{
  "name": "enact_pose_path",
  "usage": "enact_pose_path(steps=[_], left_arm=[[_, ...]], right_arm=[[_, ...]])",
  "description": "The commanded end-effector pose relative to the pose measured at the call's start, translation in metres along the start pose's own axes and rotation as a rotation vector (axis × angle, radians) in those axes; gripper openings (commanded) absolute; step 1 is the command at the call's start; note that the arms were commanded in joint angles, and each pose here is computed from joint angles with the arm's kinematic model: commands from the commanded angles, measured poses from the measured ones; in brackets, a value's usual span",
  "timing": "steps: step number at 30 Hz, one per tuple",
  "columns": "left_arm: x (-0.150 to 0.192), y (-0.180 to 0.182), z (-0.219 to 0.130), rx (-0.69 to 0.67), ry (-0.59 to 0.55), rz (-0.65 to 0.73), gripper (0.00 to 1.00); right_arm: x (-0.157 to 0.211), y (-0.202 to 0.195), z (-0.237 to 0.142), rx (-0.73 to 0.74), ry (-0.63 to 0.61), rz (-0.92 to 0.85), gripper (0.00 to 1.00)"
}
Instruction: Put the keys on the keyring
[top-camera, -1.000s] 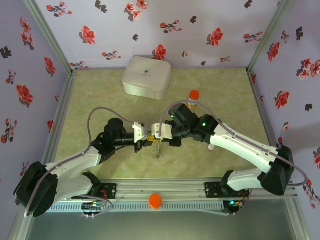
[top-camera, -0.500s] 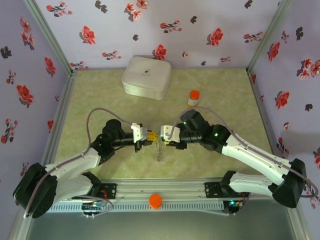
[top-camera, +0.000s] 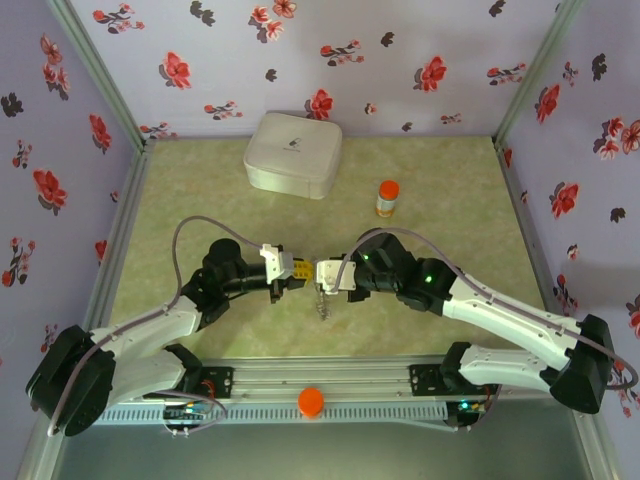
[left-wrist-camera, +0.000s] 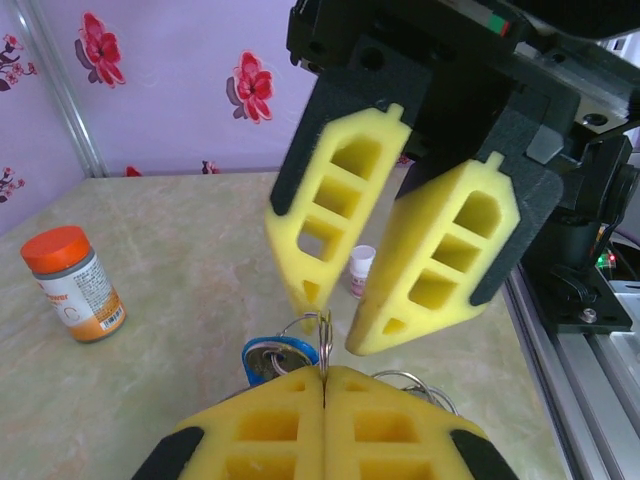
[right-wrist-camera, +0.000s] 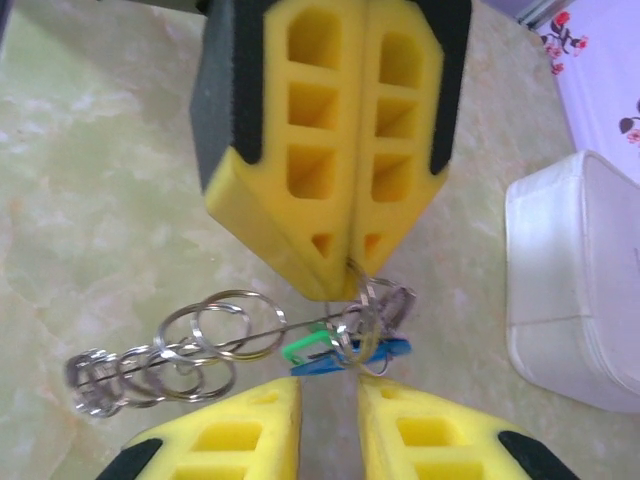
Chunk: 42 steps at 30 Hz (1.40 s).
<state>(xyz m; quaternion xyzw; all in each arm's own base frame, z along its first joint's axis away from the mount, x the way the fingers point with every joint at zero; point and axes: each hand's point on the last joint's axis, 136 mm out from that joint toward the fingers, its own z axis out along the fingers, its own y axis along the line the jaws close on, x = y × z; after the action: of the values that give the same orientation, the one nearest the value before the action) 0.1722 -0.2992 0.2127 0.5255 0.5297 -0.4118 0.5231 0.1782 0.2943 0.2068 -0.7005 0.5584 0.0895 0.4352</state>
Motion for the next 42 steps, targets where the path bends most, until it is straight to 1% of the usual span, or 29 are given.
enact_pose_path(steps=[1,7,11,17,21,27,30,35,42], left_arm=[[-0.007,-0.002,0.0,0.011,-0.037,0.024,0.0],[-0.008,-0.003,0.0,0.014,-0.039,0.022,0.0],[-0.008,-0.003,0.0,0.016,-0.039,0.02,0.0],[-0.008,-0.003,0.0,0.015,-0.041,0.02,0.0],[-0.009,-0.003,0.0,0.018,-0.043,0.018,0.0],[-0.01,-0.003,0.0,0.016,-0.049,0.022,0.0],[-0.011,-0.002,-0.001,0.007,-0.054,0.028,0.0],[-0.012,-0.001,-0.001,0.0,-0.056,0.035,0.0],[-0.012,0.0,-0.002,-0.007,-0.059,0.044,0.0]], right_arm=[[0.002,-0.011,-0.004,0.079,0.01,-0.045,0.24],[0.0,-0.01,-0.004,0.088,-0.012,-0.052,0.27],[-0.006,-0.01,-0.003,0.093,-0.045,-0.054,0.26],[-0.009,-0.006,0.0,0.067,-0.051,-0.066,0.19],[-0.009,-0.006,0.001,0.061,-0.045,-0.077,0.09],[-0.004,-0.002,0.002,0.038,-0.021,-0.087,0.0],[-0.001,0.004,0.005,0.009,-0.005,-0.087,0.0],[-0.003,0.014,0.01,-0.03,-0.013,-0.088,0.0],[-0.005,0.019,0.013,-0.05,-0.021,-0.071,0.0]])
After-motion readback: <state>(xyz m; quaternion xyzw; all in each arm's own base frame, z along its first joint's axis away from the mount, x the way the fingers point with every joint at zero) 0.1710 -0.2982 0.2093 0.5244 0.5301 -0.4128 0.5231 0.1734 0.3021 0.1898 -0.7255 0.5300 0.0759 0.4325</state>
